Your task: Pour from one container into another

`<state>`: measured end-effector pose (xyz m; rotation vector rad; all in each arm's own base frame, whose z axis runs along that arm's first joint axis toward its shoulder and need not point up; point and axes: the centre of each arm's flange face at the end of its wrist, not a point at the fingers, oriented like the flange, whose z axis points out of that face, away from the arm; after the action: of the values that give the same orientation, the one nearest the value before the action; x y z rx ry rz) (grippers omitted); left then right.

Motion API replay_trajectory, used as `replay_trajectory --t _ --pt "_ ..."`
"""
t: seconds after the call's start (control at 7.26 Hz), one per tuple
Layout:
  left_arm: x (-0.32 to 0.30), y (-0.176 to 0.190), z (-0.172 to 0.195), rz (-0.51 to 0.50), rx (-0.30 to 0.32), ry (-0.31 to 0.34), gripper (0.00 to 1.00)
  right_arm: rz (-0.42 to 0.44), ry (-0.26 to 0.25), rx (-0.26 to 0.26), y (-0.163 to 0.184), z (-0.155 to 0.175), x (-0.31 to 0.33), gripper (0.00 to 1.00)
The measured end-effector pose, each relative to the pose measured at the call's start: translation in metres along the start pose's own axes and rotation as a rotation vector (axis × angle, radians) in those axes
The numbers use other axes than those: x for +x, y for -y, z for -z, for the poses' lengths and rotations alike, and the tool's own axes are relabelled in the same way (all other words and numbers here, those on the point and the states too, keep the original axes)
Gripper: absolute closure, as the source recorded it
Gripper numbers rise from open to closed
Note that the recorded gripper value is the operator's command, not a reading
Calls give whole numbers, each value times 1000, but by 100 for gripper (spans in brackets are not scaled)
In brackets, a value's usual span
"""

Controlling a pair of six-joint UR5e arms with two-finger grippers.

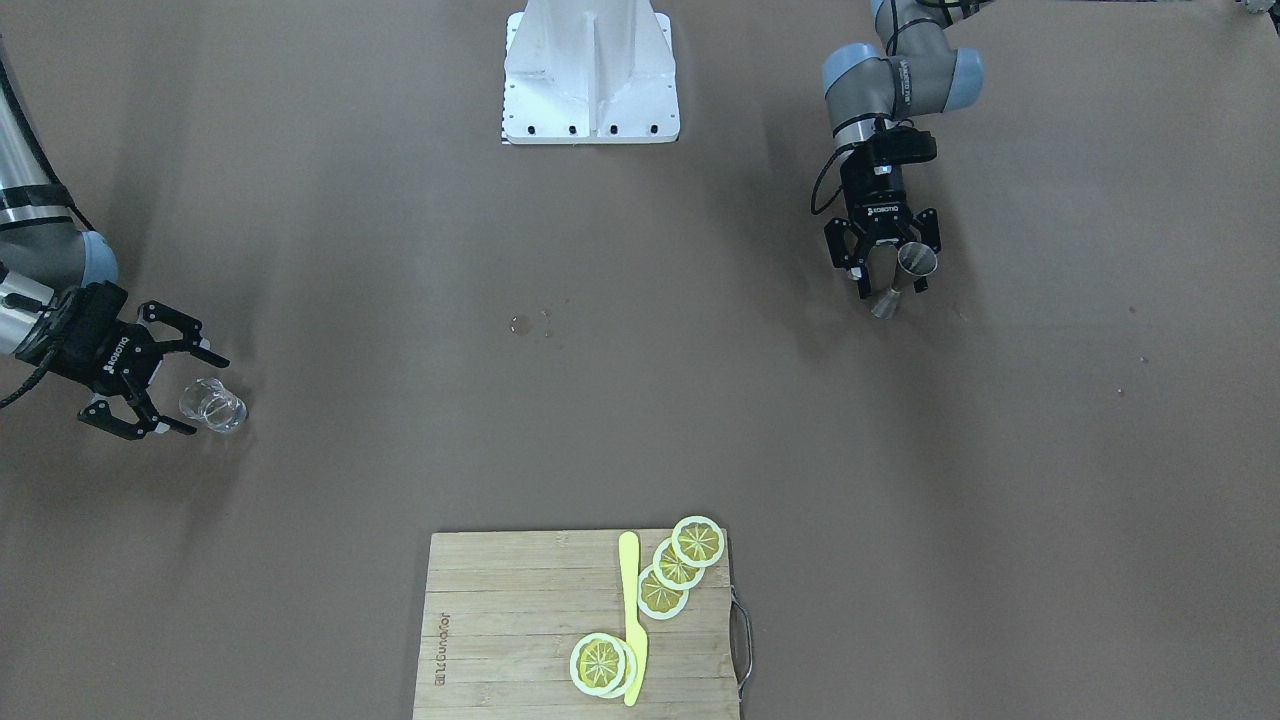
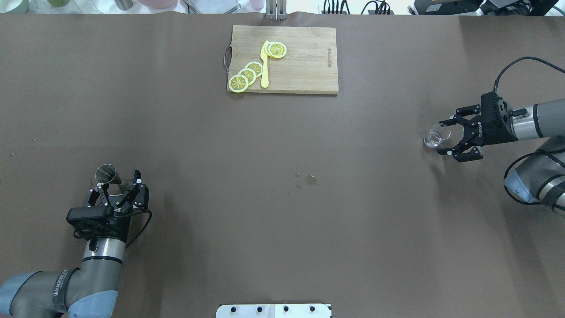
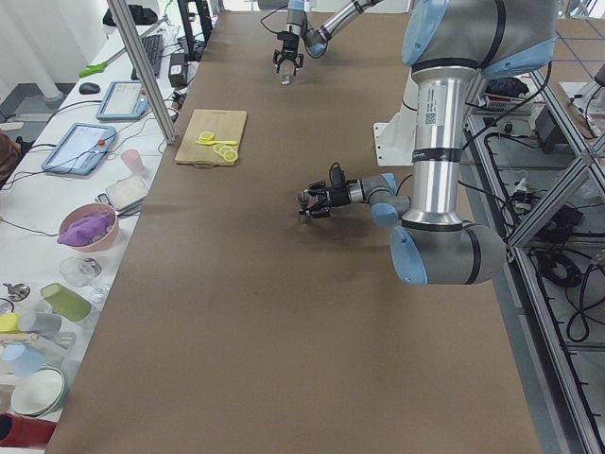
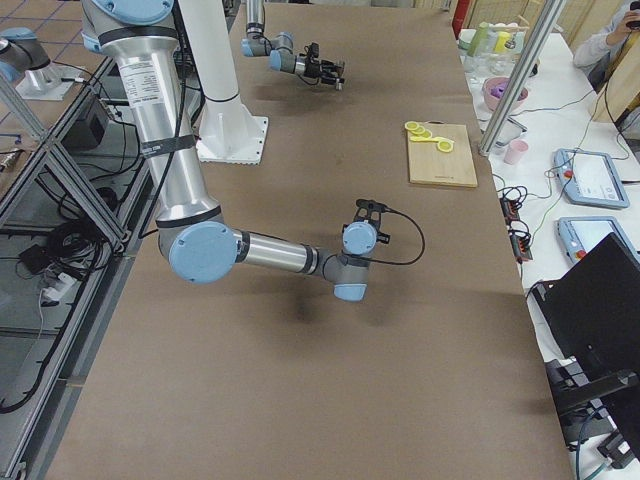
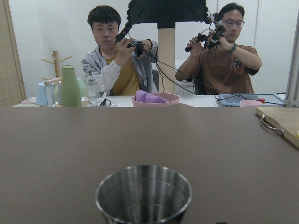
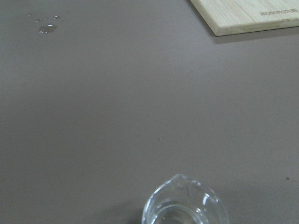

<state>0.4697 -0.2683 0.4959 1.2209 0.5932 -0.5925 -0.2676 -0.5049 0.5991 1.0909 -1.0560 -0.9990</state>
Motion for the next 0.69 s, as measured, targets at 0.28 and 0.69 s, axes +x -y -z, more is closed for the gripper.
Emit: replay_trajectory --t 0.28,0.69 --pt "-3 -9 5 -12 27 -11 21 -3 -24 -3 0 -2 3 10" --pt "-10 -14 5 -26 38 -10 21 -2 -35 1 5 -7 4 12"
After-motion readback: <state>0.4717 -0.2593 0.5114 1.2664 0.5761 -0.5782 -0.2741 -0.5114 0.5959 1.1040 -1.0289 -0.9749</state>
